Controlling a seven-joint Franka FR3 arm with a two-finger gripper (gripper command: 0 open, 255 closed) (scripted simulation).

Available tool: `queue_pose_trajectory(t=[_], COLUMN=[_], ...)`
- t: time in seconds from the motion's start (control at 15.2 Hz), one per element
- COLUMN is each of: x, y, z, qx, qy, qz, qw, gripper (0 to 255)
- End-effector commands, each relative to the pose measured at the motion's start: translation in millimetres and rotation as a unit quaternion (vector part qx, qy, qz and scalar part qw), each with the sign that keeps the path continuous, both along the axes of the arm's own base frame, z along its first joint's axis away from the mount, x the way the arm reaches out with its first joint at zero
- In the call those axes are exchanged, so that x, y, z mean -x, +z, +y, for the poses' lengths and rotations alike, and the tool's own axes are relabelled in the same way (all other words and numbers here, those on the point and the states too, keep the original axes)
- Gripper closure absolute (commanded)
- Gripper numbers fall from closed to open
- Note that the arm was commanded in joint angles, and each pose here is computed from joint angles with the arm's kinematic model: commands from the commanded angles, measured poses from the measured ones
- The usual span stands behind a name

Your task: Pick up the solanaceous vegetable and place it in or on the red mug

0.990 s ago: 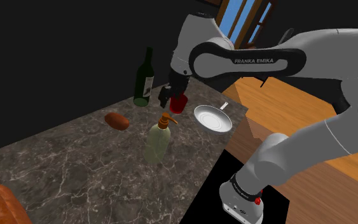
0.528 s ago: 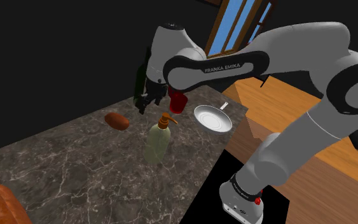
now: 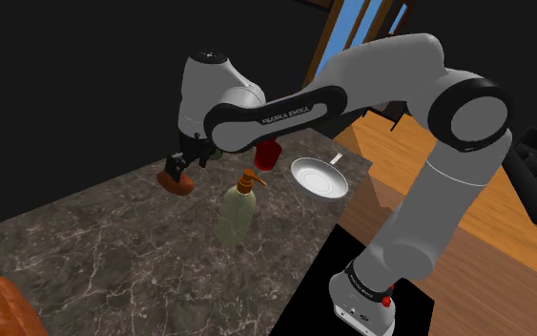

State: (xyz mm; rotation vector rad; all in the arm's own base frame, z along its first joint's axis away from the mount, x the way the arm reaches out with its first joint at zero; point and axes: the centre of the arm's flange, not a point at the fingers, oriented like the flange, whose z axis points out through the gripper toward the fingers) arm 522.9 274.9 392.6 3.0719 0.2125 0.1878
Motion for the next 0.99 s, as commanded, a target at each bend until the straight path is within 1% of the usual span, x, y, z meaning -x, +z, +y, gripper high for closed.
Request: queue_pose_trajectory(t=[0.0, 0.46, 0.92], x=[-10, -15, -15], y=[-12, -51, -51], z=[11, 9, 9], qx=[0.0, 0.0, 0.0], qy=[0.001, 0.001, 0.001], qz=[-0.001, -0.001, -0.001], qw=[1.0, 1.0, 1.0], gripper=[0, 0, 0])
